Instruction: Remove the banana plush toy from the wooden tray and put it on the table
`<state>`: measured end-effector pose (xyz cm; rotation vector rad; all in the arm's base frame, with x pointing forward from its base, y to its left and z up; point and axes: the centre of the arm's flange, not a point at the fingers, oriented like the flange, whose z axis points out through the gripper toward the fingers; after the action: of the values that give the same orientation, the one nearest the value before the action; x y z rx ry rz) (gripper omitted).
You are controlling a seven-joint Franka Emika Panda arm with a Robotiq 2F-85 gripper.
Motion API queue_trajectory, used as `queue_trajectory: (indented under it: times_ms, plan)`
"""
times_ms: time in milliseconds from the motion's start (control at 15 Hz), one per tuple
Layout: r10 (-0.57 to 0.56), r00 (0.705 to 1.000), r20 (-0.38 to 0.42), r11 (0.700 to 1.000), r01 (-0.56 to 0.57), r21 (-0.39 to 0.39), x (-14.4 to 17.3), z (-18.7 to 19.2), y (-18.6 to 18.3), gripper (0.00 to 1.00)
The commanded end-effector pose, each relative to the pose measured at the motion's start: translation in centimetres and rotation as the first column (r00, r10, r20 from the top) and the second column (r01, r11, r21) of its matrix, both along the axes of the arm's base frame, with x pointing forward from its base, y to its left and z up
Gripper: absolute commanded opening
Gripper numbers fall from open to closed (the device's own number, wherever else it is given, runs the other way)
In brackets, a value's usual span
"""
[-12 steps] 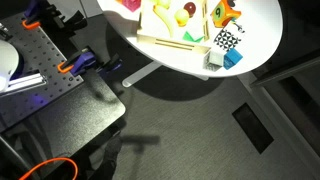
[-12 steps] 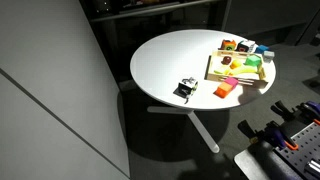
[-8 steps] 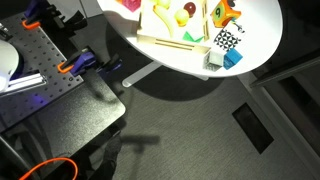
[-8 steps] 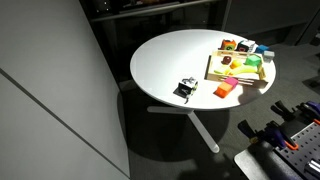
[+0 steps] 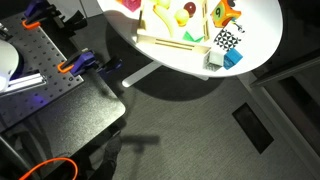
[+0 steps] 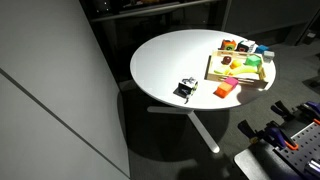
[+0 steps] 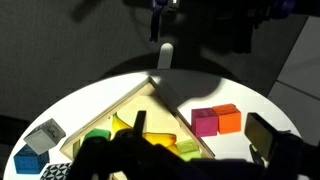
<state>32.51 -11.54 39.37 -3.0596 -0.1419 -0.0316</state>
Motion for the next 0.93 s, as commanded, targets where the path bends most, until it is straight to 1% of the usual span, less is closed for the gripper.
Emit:
queue_trajectory:
  times_ms: [0,200,600,867]
  plan:
    - [-0.027,0.999,0.028,1.000,0.027,0.000,3.1,-0.4,-1.1,1.00]
    - [-0.042,0.998,0.041,0.999,0.042,-0.013,5.0,-1.1,-1.6,1.00]
    - [-0.077,0.997,0.022,0.995,0.078,-0.062,9.5,-2.3,-2.9,1.00]
    - [-0.076,0.997,0.015,0.994,0.077,-0.083,12.4,-3.2,-3.8,1.00]
